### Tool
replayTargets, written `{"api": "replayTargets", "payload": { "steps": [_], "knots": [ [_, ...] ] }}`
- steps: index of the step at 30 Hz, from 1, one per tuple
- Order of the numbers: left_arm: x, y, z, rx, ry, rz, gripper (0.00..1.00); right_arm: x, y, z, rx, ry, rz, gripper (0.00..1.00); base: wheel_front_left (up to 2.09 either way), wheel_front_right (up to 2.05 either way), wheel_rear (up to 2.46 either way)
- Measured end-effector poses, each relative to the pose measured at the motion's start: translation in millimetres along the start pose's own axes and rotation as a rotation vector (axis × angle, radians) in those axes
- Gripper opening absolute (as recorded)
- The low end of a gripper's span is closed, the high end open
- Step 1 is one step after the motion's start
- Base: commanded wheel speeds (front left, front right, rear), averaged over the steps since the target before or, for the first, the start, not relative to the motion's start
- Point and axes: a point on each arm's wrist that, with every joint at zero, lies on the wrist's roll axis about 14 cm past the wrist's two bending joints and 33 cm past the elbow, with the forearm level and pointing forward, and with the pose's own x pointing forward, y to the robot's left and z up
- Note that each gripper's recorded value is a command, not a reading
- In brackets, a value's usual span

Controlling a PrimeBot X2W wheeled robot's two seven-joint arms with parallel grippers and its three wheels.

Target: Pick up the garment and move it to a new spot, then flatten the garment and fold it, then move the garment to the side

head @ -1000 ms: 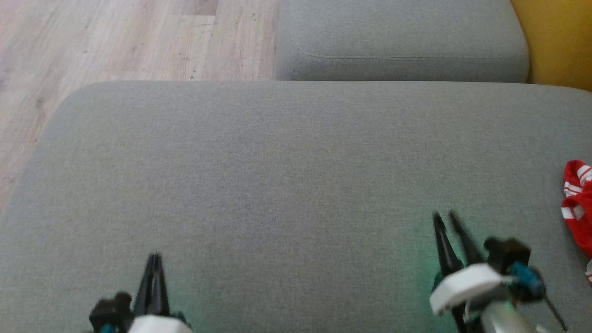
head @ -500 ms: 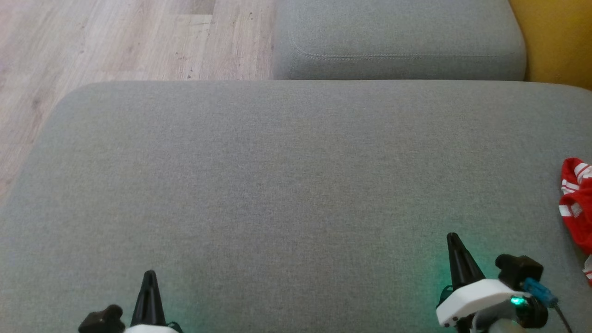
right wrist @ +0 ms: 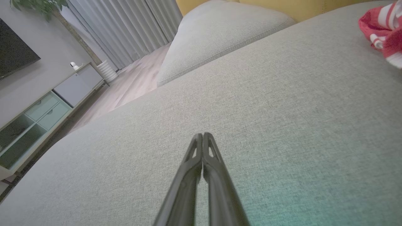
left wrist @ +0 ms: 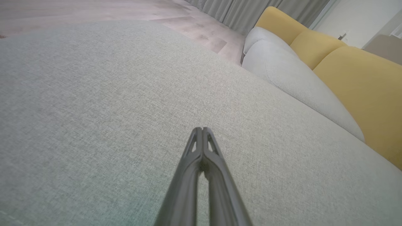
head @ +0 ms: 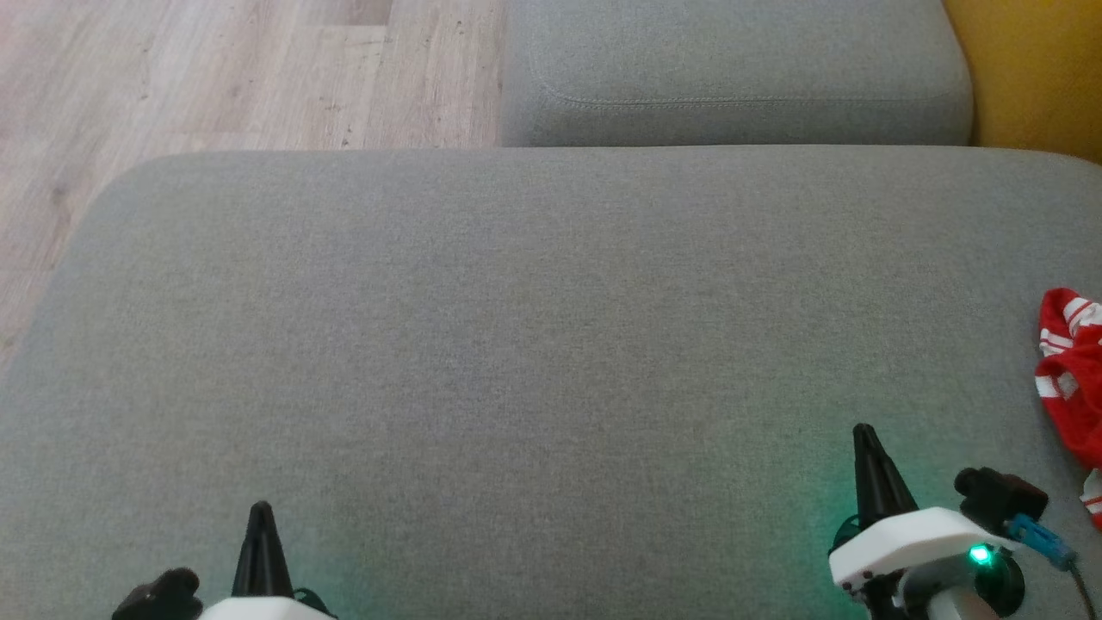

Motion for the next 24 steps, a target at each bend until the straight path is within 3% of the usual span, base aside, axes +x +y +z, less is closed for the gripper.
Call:
{"api": "replayTargets", "payload": {
  "steps": [24],
  "knots": [
    [10,-8,11,-0.256,0.006,-0.015,0.00,0,-14,18,0.287,-0.044,-0.055,0.00,0.00,0.00,0.00]
  ]
}}
